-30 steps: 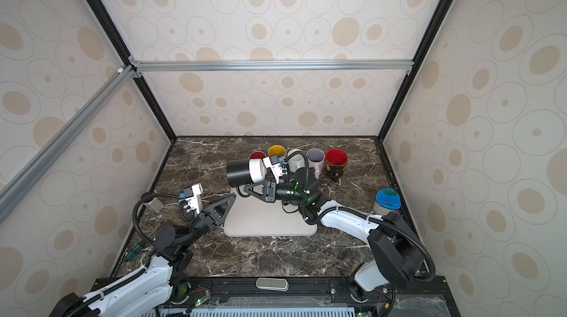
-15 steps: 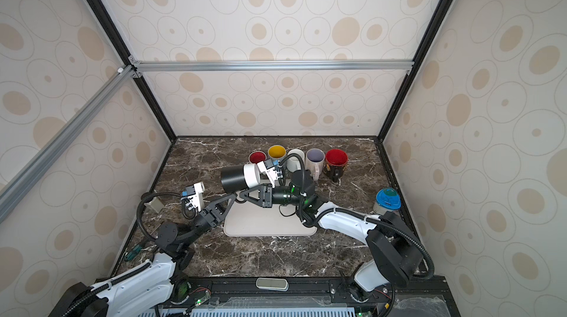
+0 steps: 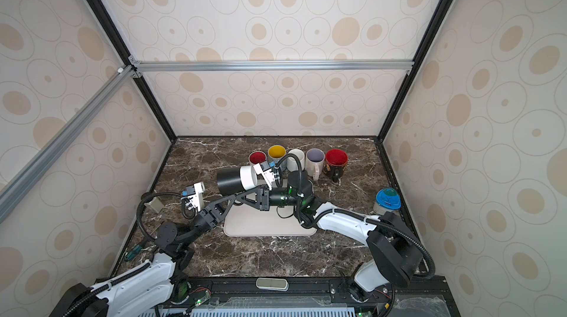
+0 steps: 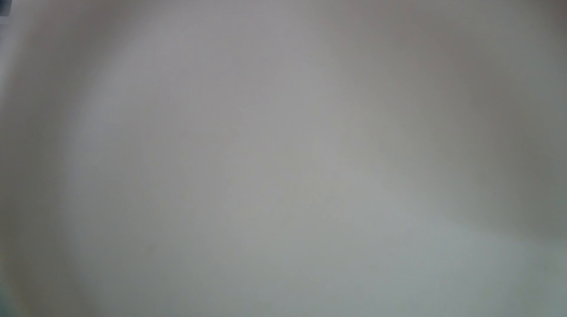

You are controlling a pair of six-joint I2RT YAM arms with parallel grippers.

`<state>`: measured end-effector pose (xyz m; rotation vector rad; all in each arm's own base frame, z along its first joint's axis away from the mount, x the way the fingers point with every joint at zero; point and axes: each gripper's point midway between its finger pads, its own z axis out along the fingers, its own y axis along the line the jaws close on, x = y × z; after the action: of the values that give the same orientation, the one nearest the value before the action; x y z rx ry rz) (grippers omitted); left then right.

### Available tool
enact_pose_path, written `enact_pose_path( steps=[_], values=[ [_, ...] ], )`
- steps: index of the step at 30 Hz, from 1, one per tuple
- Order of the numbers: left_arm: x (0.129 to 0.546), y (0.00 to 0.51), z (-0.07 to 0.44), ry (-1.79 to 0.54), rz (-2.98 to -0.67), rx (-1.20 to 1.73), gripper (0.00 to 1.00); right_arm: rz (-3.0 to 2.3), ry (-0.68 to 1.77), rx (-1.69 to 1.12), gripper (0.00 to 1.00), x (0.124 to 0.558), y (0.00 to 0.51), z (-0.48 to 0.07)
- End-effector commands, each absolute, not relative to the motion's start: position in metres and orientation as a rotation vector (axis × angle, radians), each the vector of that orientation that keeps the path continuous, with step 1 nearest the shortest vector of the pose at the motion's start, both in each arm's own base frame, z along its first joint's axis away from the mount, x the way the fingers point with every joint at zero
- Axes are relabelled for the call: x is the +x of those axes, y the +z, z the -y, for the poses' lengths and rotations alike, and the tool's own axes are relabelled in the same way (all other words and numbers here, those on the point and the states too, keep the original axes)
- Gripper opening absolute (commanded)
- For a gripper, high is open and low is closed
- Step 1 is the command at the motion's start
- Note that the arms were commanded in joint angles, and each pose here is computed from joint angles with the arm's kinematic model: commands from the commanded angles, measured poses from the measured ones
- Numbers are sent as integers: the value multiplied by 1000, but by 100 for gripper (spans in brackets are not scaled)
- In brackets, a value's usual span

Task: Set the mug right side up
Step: 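Grasp the black mug's body with the left gripper while the right holds it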

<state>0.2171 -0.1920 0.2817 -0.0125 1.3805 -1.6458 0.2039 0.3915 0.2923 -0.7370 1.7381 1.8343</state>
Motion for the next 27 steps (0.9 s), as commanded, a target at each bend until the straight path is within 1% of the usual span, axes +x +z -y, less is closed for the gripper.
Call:
enact_pose_path(
  steps=[1,5,10,13,17,22,24,27],
  values=[
    [211,323,183,-1660,-1228,25,34,-1640,1882,-867,0,181,313,-397],
    [209,326,184,-1656,-1217,44,32,-1660,1906,-869,0,182,310,-400],
    [206,334,185,-1661,-1192,72,27,-1696,1975,-821,0,188,304,-408],
    [206,338,186,-1665,-1182,88,21,-1702,2018,-809,0,189,304,-414],
    [207,340,187,-1667,-1178,94,1,-1721,2019,-799,0,192,298,-418],
    [208,342,186,-1662,-1168,93,0,-1758,1980,-789,0,197,291,-420],
    [209,343,185,-1656,-1164,88,0,-1774,1943,-780,5,200,288,-420],
    [209,346,183,-1649,-1153,86,0,-1798,1879,-754,19,206,282,-417]
  ],
)
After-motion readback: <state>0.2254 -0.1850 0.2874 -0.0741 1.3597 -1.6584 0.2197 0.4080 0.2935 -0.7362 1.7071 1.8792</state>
